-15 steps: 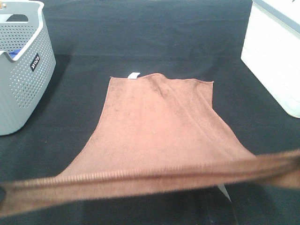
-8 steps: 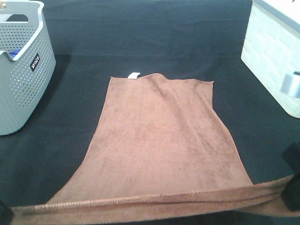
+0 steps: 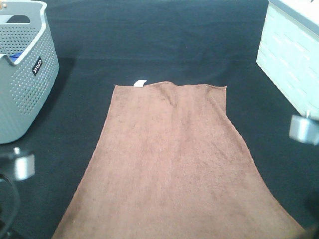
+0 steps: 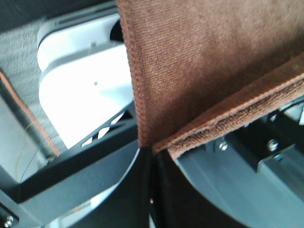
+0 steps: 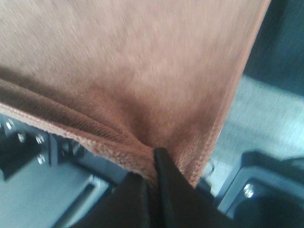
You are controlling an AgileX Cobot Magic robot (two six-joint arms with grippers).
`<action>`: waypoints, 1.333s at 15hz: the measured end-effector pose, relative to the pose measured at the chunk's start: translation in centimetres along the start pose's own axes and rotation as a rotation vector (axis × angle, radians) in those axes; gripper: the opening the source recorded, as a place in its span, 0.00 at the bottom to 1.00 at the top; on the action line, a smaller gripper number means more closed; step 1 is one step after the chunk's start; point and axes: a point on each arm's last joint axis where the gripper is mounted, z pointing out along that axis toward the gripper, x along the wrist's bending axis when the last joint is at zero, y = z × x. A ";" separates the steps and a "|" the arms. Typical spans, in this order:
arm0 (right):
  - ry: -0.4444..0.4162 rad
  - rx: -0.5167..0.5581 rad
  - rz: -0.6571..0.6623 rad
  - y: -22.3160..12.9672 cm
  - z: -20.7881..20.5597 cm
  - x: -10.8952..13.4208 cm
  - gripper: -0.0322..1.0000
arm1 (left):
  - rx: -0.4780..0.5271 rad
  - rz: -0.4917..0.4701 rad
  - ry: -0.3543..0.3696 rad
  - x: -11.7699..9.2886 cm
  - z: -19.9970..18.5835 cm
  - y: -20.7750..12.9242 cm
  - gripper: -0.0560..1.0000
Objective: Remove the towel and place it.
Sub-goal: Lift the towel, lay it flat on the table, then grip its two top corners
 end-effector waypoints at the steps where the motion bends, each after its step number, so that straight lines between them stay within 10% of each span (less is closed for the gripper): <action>1: 0.000 0.017 0.003 -0.3 0.6 -0.2 0.04 | 0.024 -0.009 0.006 -0.1 0.4 0.2 0.05; 12: 0.016 0.198 0.063 3.3 5.7 -2.1 0.08 | 0.170 -0.020 0.040 -0.2 4.0 3.0 0.14; 20: 0.023 0.171 0.100 3.5 5.8 -2.1 0.69 | 0.143 -0.041 -0.009 -0.6 4.1 3.2 0.65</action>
